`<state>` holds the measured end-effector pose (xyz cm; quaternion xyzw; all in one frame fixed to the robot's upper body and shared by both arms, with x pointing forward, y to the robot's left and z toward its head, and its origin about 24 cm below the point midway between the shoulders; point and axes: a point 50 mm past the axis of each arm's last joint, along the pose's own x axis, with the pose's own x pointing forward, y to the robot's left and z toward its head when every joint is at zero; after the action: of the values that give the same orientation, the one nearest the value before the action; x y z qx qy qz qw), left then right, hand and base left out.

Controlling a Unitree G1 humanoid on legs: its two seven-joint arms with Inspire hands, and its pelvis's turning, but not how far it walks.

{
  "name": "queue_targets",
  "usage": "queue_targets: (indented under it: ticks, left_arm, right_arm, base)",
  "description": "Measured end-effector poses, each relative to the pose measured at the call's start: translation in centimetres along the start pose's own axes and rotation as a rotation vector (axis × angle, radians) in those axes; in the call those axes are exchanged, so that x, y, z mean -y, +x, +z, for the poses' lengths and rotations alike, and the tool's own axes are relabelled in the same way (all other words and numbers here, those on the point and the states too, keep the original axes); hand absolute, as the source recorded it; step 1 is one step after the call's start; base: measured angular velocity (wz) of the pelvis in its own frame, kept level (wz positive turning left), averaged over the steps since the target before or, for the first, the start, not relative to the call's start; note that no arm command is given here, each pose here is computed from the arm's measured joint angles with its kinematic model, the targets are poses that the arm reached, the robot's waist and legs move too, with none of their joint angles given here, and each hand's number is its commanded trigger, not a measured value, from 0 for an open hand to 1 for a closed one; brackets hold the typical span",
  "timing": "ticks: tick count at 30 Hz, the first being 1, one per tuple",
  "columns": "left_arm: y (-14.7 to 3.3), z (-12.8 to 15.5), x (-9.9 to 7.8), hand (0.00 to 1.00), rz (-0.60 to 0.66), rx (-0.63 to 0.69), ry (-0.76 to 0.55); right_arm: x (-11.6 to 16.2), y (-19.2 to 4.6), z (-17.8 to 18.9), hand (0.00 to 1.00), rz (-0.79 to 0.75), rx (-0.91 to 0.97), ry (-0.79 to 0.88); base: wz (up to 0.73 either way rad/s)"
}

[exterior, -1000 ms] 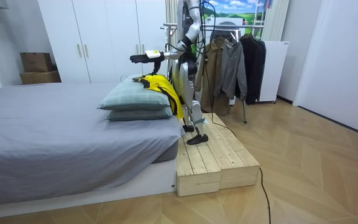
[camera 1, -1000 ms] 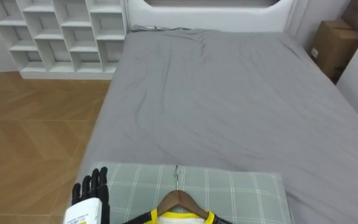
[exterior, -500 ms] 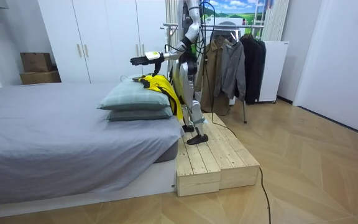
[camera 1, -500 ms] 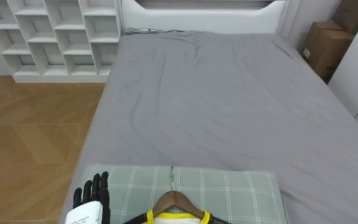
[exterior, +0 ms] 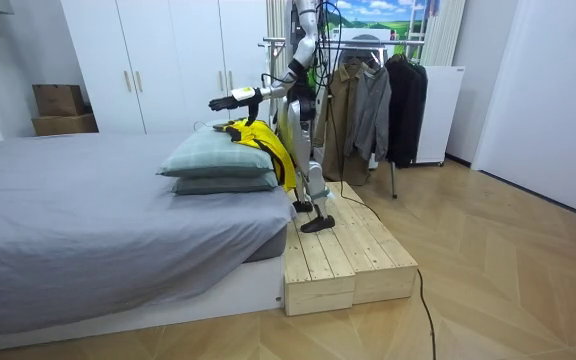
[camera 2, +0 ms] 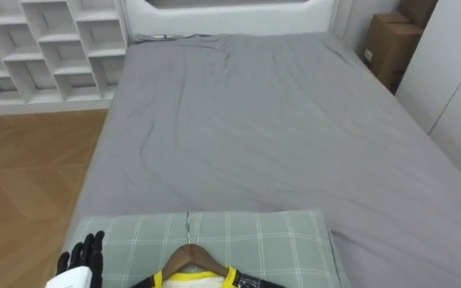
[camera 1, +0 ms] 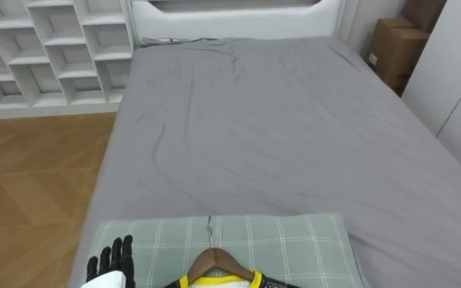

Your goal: Hang clothes

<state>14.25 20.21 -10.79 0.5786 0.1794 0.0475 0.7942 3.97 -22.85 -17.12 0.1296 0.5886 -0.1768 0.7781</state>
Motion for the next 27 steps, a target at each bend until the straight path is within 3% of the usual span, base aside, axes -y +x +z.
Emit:
queue_targets:
  ticks: [14, 27]
  left_arm:
    - [0.3, -0.4, -0.1, 0.00, 0.005, -0.029, 0.005]
    - [0.3, -0.3, 0.9, 0.00, -0.072, -0.042, 0.015]
  right_arm:
    - [0.9, -0.3, -1.1, 0.00, -0.048, -0.022, 0.013]
    - [1.1, -0.4, -1.4, 0.00, -0.050, -0.024, 0.027]
  base:
    - [-0.05]
    - [0.00]
